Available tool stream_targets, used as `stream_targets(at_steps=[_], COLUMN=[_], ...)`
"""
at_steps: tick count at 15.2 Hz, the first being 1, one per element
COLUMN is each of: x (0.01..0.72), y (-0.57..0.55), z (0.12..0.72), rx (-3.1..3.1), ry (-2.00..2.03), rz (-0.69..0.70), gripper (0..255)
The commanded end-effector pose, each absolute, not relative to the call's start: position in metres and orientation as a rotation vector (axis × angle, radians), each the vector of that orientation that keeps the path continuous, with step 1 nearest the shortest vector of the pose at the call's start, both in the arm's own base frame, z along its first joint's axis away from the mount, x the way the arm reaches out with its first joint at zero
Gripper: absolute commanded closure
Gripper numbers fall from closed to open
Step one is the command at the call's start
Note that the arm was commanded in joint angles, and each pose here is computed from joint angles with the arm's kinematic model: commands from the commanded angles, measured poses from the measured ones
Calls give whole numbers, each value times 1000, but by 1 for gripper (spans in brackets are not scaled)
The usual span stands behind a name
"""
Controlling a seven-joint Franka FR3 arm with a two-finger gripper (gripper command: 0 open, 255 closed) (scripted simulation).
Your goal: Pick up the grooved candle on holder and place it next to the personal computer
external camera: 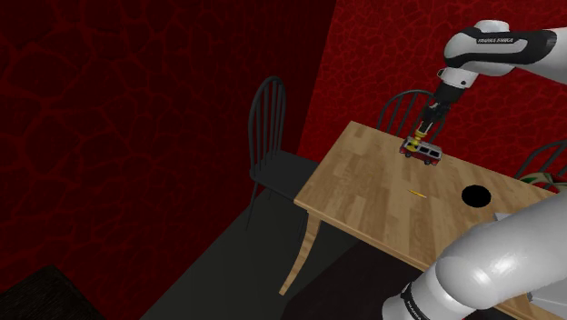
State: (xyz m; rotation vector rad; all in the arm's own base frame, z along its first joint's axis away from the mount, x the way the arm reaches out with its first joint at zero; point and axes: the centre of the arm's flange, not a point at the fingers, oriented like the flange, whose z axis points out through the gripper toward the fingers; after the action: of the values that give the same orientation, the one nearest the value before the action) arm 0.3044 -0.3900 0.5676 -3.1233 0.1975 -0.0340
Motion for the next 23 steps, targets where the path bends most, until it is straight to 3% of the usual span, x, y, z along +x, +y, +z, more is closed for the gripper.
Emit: stream_targets(at_steps=[1, 23], x=[278, -12], y=[-388, -395], z=[567, 568], rx=[-3124, -3124], ry=[195, 195], rz=[-34, -34], gripper=[255, 255])
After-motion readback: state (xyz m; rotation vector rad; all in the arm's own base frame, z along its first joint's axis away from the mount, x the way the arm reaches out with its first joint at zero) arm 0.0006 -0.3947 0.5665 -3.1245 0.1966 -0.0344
